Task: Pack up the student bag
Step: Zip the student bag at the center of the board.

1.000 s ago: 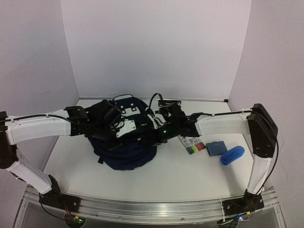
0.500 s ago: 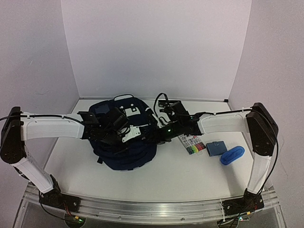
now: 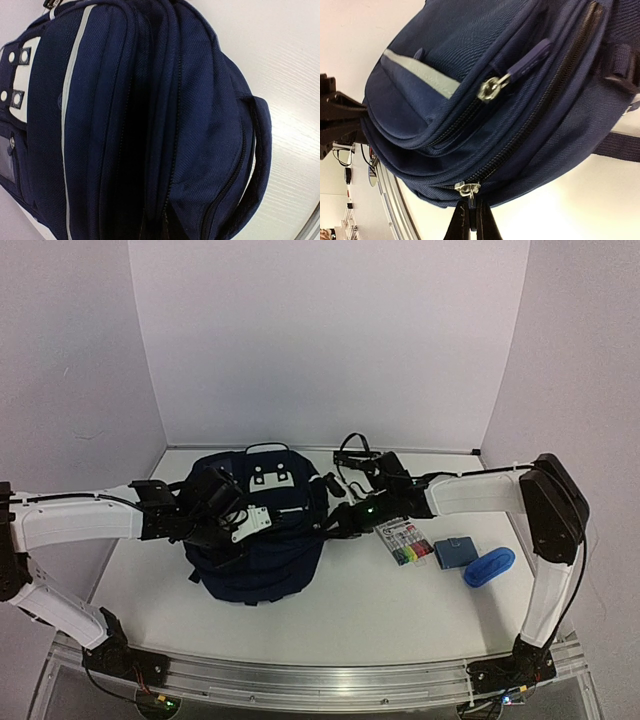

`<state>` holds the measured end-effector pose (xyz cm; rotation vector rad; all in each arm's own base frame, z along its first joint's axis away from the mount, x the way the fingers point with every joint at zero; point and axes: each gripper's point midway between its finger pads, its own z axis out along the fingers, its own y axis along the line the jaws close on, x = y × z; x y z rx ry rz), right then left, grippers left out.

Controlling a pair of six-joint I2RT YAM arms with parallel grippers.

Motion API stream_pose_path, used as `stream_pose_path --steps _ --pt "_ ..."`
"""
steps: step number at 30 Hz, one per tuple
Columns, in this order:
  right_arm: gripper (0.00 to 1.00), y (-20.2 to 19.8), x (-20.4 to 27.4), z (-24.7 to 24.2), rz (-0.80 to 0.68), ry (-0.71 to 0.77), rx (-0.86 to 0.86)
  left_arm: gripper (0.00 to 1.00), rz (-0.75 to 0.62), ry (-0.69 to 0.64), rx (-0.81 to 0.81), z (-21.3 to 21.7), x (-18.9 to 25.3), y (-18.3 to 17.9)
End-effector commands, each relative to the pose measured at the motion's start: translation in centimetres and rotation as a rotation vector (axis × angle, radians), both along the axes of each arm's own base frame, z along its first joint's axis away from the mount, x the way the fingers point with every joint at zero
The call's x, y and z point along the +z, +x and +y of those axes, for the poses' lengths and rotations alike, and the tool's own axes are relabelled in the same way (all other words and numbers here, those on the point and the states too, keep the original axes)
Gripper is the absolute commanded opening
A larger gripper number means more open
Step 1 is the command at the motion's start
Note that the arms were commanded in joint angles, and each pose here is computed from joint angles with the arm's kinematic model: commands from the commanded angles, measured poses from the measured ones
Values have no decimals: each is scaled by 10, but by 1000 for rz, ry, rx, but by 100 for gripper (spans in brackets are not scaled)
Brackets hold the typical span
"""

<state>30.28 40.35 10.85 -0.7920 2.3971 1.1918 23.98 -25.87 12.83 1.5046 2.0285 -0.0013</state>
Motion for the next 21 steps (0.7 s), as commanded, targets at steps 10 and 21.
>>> stream_pose_path --steps 10,21 --pt "0 -30 53 54 -7 134 30 54 36 -112 -54 -45 21 -1" --pt "0 -24 54 50 -37 132 28 18 -1 -72 -37 -70 2 26"
